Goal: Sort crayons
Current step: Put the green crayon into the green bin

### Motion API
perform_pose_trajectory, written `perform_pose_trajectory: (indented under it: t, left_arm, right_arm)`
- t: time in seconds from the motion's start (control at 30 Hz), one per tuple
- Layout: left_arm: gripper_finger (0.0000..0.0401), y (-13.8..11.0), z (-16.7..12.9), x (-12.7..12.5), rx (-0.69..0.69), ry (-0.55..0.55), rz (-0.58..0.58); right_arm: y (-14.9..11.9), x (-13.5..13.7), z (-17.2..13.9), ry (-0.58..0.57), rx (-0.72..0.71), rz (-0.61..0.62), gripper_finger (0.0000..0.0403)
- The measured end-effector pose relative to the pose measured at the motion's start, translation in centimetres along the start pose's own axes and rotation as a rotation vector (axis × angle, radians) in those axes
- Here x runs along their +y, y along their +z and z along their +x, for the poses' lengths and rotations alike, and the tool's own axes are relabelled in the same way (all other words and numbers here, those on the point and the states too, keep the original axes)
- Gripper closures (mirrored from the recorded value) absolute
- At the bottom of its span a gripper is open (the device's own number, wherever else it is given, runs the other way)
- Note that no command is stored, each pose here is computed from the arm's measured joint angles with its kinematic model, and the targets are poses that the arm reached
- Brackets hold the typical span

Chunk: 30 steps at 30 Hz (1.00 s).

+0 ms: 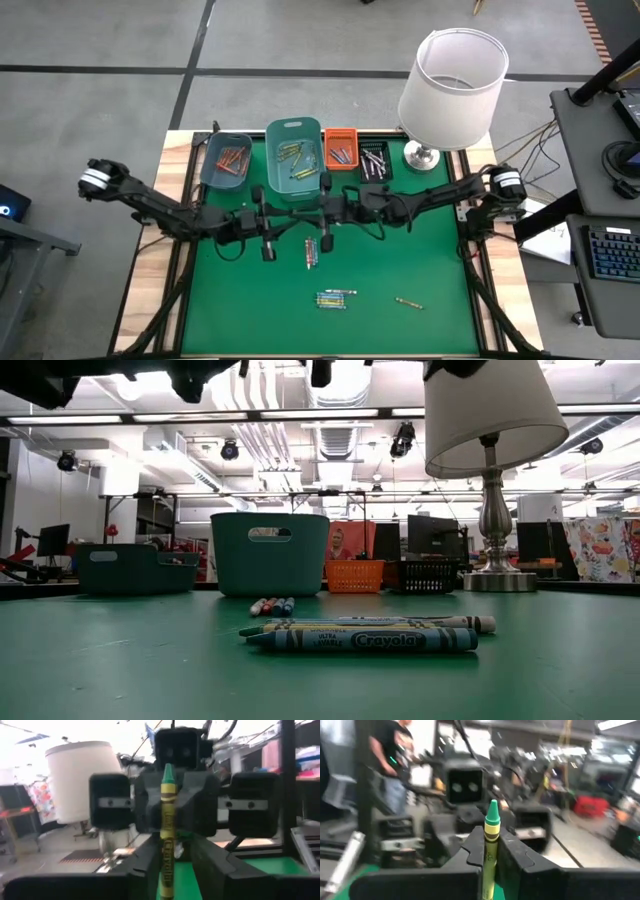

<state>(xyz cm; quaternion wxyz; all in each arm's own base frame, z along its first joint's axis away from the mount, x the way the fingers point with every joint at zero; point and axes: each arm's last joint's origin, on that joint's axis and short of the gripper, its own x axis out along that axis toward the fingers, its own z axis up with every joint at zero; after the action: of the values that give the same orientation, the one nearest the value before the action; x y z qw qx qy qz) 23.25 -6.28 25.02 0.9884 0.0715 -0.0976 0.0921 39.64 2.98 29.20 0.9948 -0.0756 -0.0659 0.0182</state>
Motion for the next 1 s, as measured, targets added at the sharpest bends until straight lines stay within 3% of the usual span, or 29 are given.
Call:
perform_pose_trajectory:
  t: [0.3,0.47,0.7,1.0]
  left_arm:
    - [0.0253,1.2,-2.4,2.3,0.189,0.217,-0.017]
    - [0.0244,2.0,-4.3,3.7,0.245,0.339,-0.049]
    - [0.0243,2.3,-6.3,5.1,0.283,0.461,-0.133]
    - [0.0243,2.6,-6.5,5.3,0.27,0.465,-0.15]
  right_arm:
    - [1.5,-3.8,1.4,-0.261,0.357,-0.115,0.0386]
    - [0.0,-7.2,0.8,-0.346,0.459,-0.049,0.0386]
    - [-2.9,-10.9,-0.9,-0.443,0.532,0.029,0.0387]
    - [-3.2,-14.2,-1.6,-0.382,0.429,0.138,0.0387]
